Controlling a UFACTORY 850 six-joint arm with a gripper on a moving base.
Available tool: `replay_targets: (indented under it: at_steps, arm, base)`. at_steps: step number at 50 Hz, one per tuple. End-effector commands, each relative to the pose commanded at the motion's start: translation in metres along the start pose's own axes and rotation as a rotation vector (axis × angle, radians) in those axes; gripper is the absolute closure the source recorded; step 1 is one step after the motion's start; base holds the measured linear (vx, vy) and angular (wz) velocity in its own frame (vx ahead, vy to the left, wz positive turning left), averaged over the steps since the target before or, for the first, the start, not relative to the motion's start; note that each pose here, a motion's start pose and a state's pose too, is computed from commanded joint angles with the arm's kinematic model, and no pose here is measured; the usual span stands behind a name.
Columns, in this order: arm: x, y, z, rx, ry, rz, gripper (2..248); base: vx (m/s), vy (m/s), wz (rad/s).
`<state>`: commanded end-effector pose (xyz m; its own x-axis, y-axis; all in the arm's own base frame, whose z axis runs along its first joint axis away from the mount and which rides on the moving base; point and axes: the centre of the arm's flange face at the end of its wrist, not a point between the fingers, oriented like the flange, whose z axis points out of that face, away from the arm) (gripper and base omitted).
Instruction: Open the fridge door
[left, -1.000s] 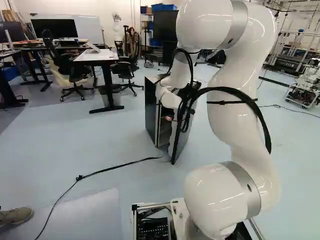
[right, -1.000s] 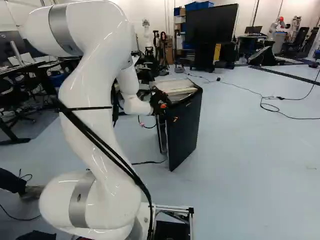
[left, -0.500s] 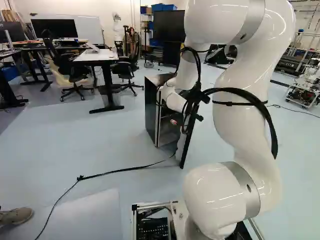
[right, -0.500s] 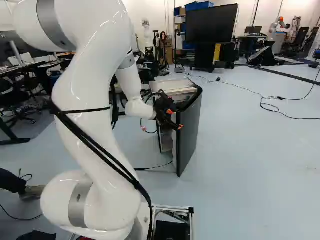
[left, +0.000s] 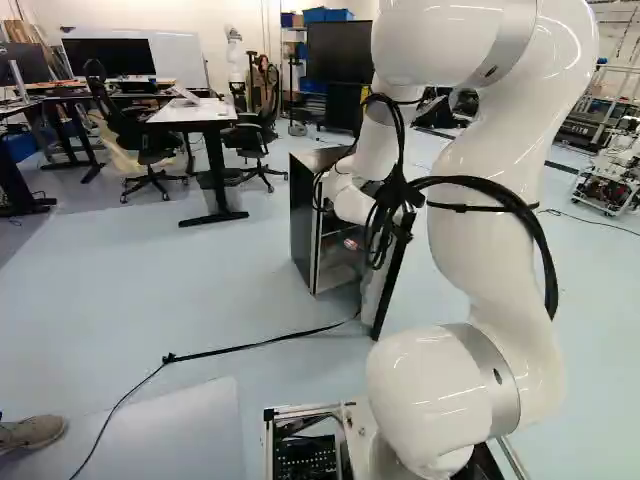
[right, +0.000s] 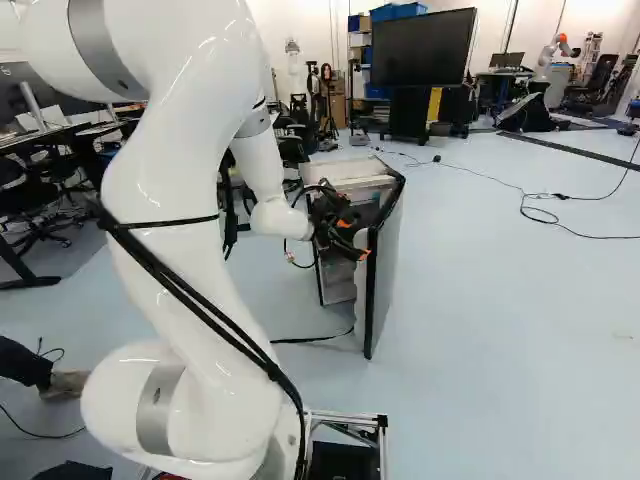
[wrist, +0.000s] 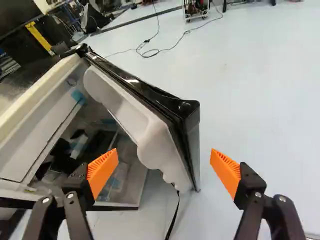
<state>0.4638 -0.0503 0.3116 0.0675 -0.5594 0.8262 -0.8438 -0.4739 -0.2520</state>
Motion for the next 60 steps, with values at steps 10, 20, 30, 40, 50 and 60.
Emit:
replay_targets:
  at_steps: [10,20,30,40,50,60]
  arm:
    - [0.009,0.005,0.006,-0.03,0.049,0.022,3]
    - [0.018,0.014,0.015,-0.073,0.073,0.05,3]
    - [0.027,0.024,0.025,-0.107,0.084,0.071,3]
    - [0.036,0.034,0.036,-0.138,0.095,0.09,3]
    - [0.046,0.044,0.047,-0.169,0.106,0.111,3]
    - [0.056,0.054,0.059,-0.2,0.117,0.131,3]
  base:
    - [0.0,0.0,0.0]
    - [0.0,0.0,0.0]
    - [0.0,0.0,0.0]
    - [0.0,0.0,0.0]
    - [0.0,0.0,0.0]
    - [0.0,0.0,0.0]
